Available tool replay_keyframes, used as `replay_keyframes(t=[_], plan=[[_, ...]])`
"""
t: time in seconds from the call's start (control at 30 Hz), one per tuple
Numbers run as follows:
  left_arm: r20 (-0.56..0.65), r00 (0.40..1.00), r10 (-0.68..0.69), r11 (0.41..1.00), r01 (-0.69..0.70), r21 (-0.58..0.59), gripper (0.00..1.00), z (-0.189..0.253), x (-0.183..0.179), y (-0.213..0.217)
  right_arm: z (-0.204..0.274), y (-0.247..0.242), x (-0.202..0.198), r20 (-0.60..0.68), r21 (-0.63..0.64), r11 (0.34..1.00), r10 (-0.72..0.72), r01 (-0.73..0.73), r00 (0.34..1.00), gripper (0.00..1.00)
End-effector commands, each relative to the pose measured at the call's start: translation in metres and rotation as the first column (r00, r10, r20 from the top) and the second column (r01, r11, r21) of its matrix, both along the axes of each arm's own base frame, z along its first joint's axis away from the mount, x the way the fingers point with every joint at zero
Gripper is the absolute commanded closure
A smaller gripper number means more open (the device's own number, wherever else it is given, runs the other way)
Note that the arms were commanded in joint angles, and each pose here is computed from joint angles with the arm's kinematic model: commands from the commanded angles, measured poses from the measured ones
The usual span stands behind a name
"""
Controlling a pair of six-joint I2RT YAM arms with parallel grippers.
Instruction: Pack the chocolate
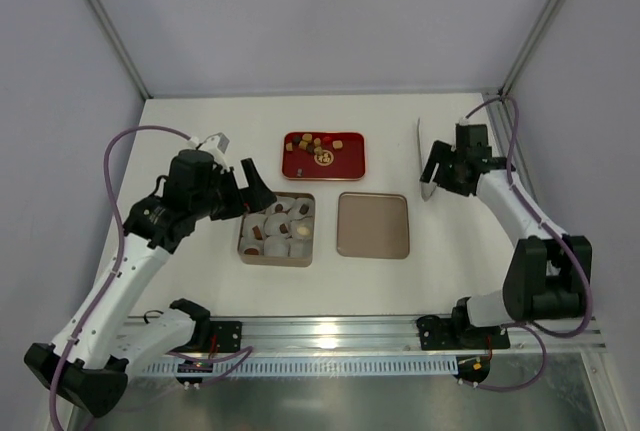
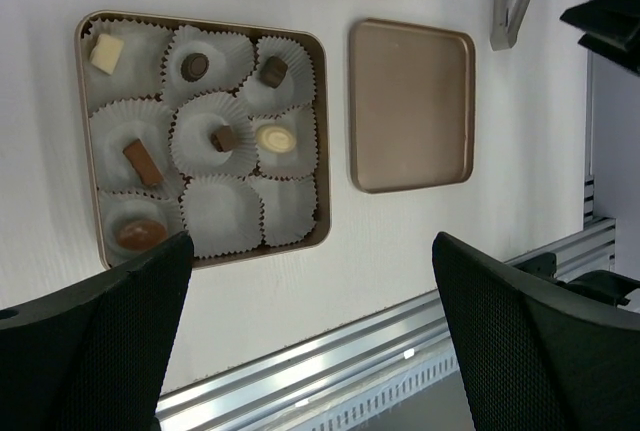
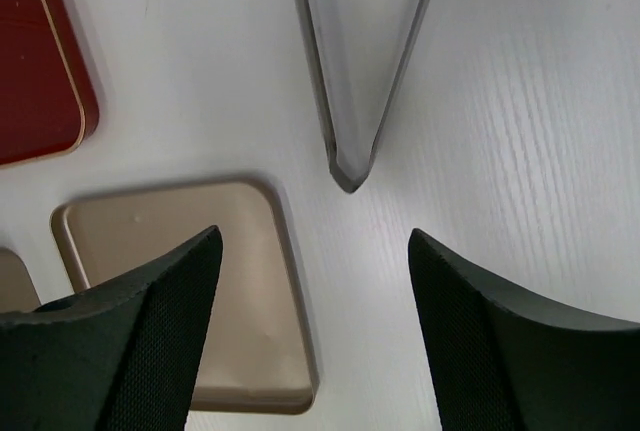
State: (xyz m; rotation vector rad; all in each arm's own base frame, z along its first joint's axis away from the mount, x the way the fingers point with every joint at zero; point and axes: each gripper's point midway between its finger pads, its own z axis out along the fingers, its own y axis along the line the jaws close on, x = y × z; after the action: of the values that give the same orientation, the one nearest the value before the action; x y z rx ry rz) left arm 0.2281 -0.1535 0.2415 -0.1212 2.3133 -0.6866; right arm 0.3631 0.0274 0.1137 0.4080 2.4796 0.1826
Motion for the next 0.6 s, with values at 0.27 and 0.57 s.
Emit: replay_keyframes(t=[0.27, 0.57], plan=[[0.004, 0.999, -0.048, 0.998, 0.048, -0.040, 0.00, -0.008, 0.015, -0.035, -0.060, 0.066, -0.080, -0.040, 0.070, 0.993, 0.094, -0.091, 0.995, 0.35], [-0.024, 0.994, -0.106, 0.994, 0.106, -0.006, 0.00, -0.025, 0.012, -0.063, -0.081, 0.069, -0.081, -0.066, 0.075, 0.993, 0.092, -0.087, 0.994, 0.45]])
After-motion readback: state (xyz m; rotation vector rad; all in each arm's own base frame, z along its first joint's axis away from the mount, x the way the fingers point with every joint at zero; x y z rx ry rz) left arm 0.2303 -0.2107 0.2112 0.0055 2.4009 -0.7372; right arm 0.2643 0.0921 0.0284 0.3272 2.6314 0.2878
